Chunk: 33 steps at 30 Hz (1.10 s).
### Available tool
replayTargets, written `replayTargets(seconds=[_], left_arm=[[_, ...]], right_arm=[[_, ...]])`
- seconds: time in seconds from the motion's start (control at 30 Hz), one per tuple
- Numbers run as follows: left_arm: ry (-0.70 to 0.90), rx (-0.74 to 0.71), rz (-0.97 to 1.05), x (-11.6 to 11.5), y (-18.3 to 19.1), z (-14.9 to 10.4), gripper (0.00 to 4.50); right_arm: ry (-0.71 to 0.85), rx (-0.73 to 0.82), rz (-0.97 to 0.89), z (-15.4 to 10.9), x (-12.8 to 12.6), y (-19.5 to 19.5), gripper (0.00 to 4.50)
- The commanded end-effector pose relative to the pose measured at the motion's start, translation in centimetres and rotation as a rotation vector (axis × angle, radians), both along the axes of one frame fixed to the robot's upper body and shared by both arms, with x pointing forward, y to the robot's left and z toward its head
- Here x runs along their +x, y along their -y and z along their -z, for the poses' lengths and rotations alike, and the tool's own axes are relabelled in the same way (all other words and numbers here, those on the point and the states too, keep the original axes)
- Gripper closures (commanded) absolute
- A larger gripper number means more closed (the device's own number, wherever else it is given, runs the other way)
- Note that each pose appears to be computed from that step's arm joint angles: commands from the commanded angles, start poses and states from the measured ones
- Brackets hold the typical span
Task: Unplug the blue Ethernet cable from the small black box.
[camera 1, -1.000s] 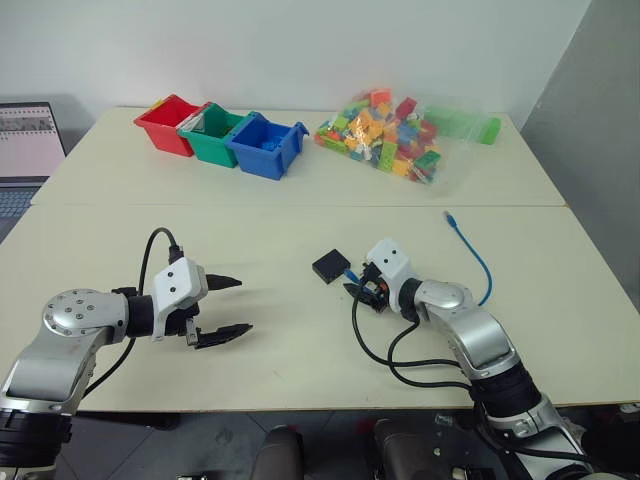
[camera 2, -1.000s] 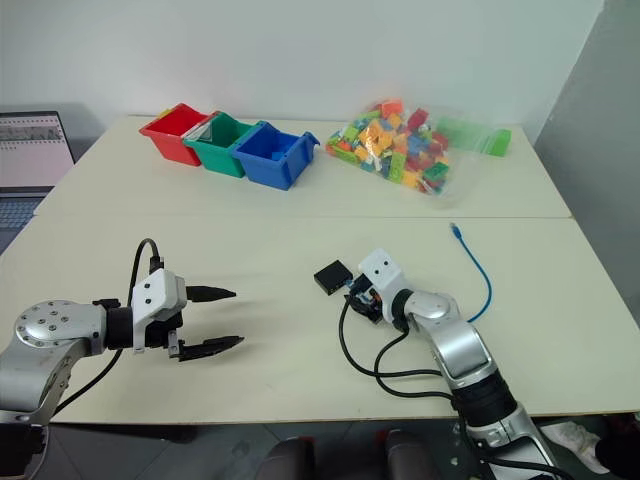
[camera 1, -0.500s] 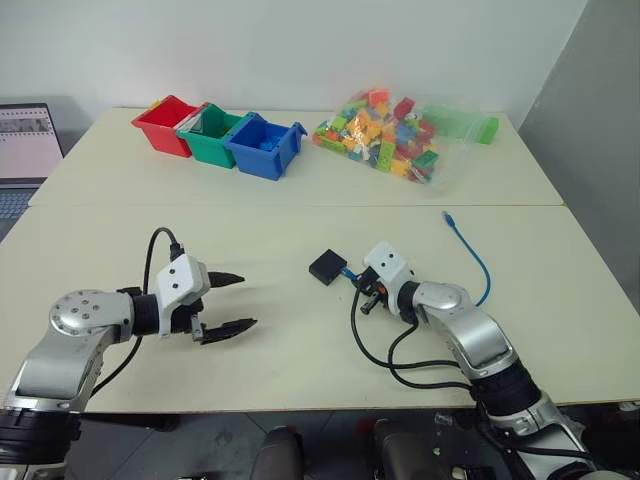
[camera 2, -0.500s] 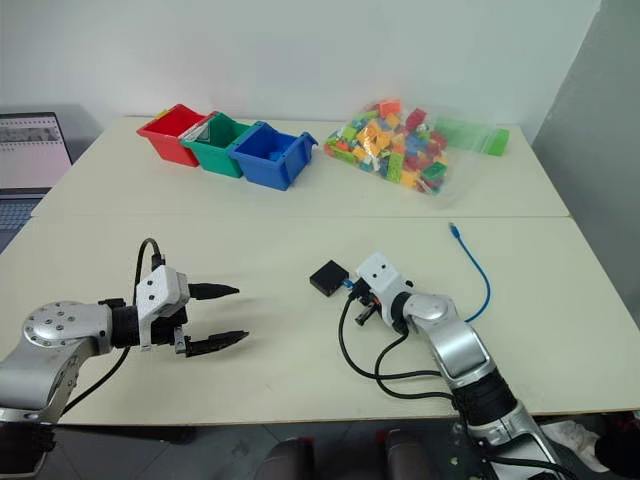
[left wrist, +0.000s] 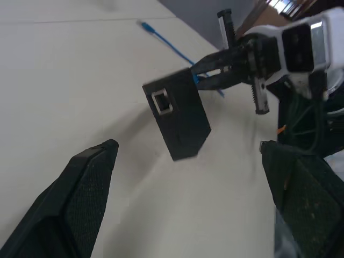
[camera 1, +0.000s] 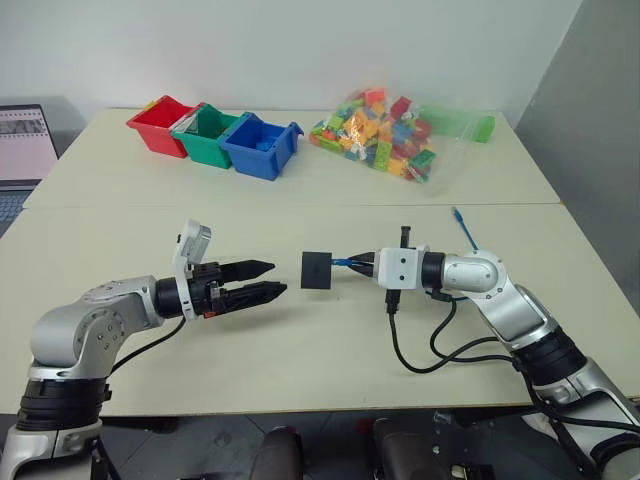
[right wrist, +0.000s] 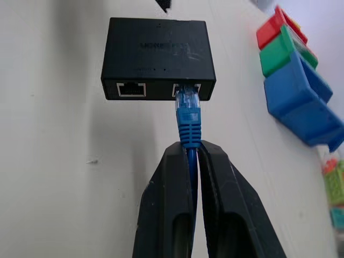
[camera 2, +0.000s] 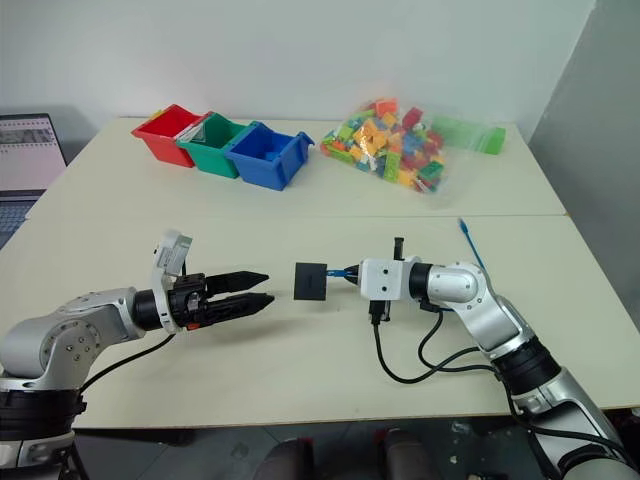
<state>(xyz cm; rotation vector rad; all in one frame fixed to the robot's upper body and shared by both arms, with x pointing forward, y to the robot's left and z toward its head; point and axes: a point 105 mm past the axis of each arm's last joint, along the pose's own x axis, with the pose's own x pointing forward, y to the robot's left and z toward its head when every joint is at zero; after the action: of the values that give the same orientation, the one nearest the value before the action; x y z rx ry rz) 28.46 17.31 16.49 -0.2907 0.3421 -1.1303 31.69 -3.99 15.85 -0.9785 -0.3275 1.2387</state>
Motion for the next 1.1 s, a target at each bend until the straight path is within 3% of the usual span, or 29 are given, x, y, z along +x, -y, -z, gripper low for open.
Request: replayTargets(seconds=[0.03,0.27,0.57,0.9,0.97,1.03,1.1], left_arm=[[0.005,-0.068,0.054,-0.7,1.0,-2.0,0.0],[-0.034,-0.114,0.099,-1.2,2.2,-2.4,0.0],[-0.058,-0.156,0.075,-0.7,2.0,-2.5,1.57],[-0.078,-0.154,0.068,-0.6,2.1,-2.0,3.67],[-0.081,-0.149,0.067,-0.6,2.1,-1.8,3.73],[-0.077,-0.13,0.073,-0.6,2.1,-1.7,3.73],[-0.057,-0.094,0.105,-1.1,2.2,-1.4,3.73]], right_arm=[[0.082,0.029,-0.084,-2.5,-0.8,-0.5,4.49],[0.094,0.082,-0.12,-4.0,-1.4,-1.3,4.49],[0.113,0.115,-0.125,-5.0,-1.6,-1.6,4.5],[0.133,0.1,-0.126,-5.0,-1.8,-1.8,4.5],[0.126,0.083,-0.129,-4.7,-1.9,-1.8,4.5],[0.09,0.06,-0.14,-4.3,-2.2,-1.7,3.83],[0.046,0.043,-0.141,-4.0,-2.5,-1.5,3.5]])
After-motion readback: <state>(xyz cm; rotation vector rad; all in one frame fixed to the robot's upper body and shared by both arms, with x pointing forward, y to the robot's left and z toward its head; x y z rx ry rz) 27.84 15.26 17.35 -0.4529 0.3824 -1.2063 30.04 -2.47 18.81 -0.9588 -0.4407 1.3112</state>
